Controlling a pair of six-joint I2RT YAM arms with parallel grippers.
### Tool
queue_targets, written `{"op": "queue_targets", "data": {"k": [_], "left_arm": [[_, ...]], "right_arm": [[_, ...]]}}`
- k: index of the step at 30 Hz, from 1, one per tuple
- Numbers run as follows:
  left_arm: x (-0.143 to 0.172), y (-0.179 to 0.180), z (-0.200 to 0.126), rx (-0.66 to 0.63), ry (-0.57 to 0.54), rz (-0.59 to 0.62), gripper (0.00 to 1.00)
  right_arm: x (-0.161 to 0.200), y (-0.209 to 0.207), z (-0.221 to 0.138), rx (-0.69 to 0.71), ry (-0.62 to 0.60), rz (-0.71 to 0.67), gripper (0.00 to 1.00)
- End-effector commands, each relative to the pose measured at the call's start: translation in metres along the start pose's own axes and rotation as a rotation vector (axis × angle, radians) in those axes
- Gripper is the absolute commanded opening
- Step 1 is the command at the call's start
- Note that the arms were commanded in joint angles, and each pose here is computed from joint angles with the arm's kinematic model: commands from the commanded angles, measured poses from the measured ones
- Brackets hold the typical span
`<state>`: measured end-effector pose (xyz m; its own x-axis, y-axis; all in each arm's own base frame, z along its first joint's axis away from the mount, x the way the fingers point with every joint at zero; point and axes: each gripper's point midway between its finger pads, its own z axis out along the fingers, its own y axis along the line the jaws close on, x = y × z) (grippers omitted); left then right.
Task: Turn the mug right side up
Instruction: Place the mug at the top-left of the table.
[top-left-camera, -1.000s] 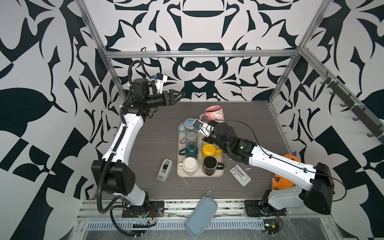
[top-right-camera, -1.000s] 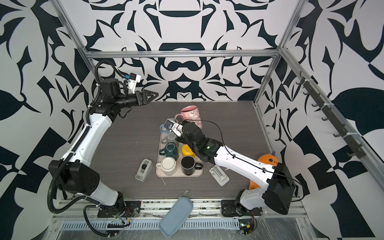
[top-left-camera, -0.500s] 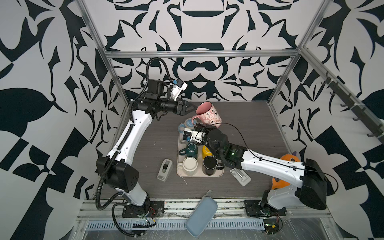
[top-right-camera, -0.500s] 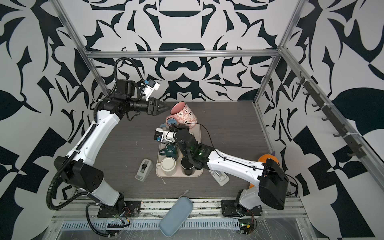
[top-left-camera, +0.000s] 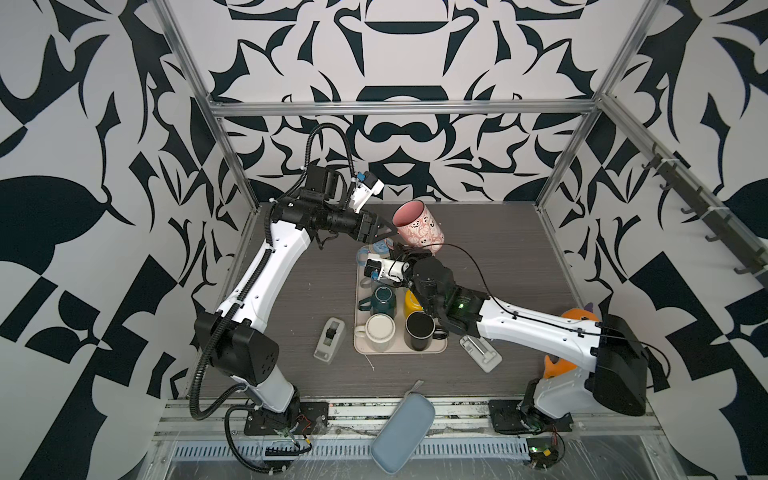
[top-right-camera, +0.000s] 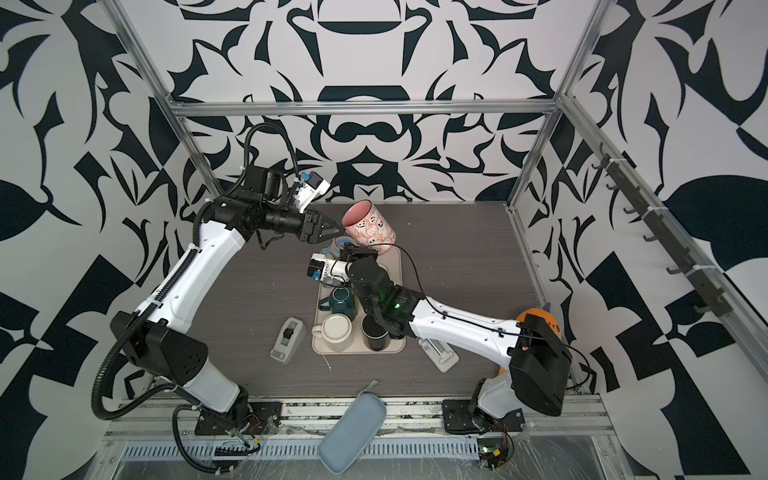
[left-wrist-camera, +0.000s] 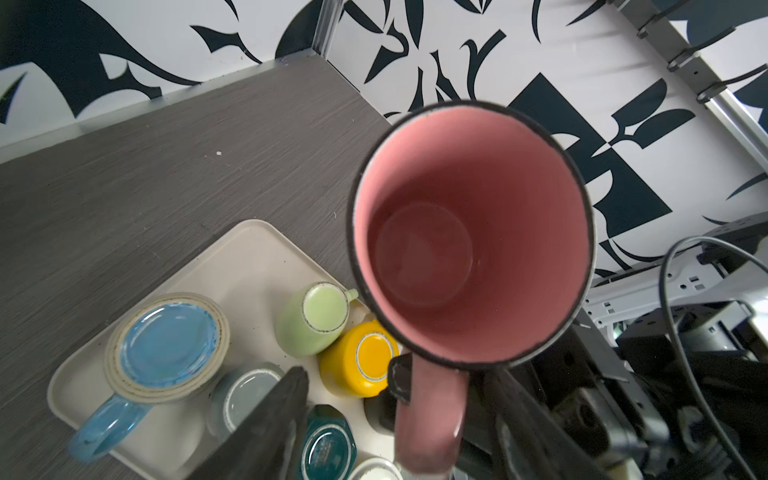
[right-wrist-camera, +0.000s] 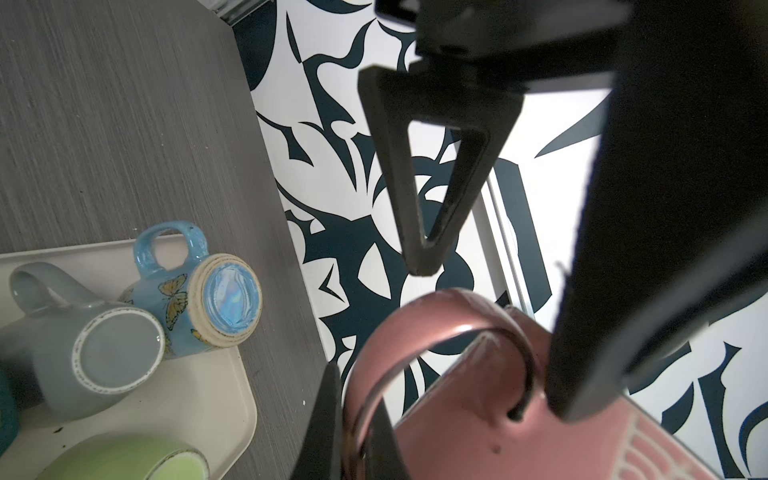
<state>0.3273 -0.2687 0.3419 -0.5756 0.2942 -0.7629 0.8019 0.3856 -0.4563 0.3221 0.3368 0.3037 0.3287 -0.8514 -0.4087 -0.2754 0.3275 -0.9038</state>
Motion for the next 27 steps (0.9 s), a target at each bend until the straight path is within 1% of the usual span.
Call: {"op": "queue_targets", "data": {"k": [1,12,21,23,26,27], "left_arm": [[0.018,-0.003,0.006,0.013,0.064,-0.024,0.68],[0.030,0.002,0.015,-0.001,0.118,-0.054,0.52],[0.033,0.003,0.018,-0.002,0.128,-0.063,0.36],[0.032,0.003,0.019,0.000,0.130,-0.065,0.28],[0.032,0.002,0.021,0.006,0.130,-0.069,0.15],[0.032,0.000,0.021,0.018,0.128,-0.068,0.08]], "right_arm": [[-0.025,-0.066,-0.013,0.188,-0.078,0.094,0.00],[-0.027,-0.067,-0.014,0.191,-0.091,0.111,0.00],[-0.028,-0.063,-0.010,0.180,-0.096,0.115,0.00],[-0.028,-0.062,-0.010,0.176,-0.094,0.115,0.00],[-0.028,-0.059,-0.008,0.172,-0.092,0.114,0.00],[-0.028,-0.058,-0.008,0.168,-0.092,0.115,0.00]]}}
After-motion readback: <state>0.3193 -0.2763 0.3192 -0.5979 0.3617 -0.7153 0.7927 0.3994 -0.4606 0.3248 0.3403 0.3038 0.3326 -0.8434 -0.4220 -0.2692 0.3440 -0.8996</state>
